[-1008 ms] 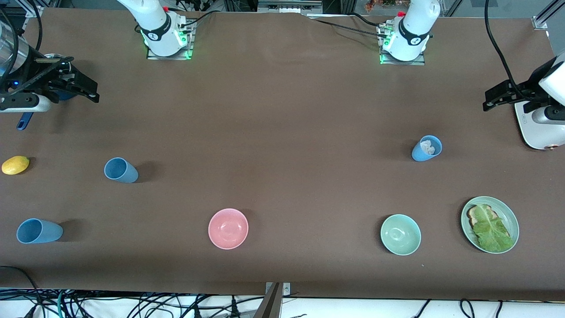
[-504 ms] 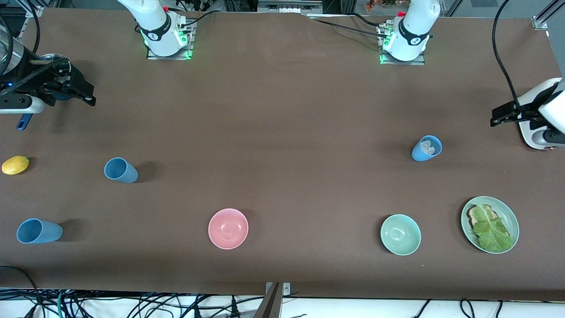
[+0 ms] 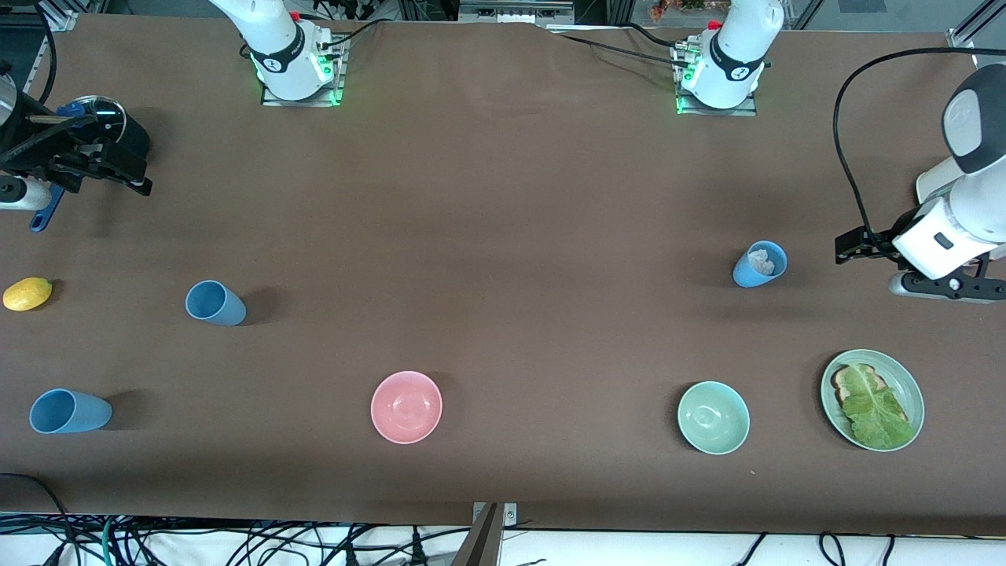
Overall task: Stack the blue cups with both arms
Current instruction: 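Grasp the tissue cup with the left gripper while the right gripper grasps the empty cup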
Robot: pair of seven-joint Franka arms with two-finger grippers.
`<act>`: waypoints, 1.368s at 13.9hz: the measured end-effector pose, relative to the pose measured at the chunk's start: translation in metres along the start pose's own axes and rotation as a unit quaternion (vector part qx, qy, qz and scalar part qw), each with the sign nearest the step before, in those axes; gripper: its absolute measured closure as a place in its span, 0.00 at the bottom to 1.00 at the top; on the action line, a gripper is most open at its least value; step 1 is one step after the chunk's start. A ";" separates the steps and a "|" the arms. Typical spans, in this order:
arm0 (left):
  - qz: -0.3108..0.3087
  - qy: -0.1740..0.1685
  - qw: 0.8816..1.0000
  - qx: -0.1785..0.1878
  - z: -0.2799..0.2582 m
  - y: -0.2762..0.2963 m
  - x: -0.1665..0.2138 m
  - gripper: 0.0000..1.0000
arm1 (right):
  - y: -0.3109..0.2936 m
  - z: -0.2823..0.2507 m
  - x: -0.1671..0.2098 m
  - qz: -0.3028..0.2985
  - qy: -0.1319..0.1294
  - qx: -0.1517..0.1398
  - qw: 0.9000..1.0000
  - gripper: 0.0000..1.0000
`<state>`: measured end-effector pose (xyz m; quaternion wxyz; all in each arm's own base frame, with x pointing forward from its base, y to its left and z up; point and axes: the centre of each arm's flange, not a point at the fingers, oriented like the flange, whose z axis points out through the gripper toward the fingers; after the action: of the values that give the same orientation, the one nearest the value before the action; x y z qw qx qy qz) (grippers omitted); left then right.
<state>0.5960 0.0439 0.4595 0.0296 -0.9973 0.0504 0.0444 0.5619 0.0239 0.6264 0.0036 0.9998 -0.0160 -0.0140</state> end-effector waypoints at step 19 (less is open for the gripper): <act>0.008 0.089 0.996 0.005 0.156 0.015 -0.025 0.00 | -0.014 0.098 0.051 -0.039 -0.064 -0.003 0.997 0.39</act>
<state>0.5560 0.0418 0.3059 0.0299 -0.9967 0.0612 -0.0443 0.6102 0.0351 0.5266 0.0053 0.9967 0.0233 -0.0781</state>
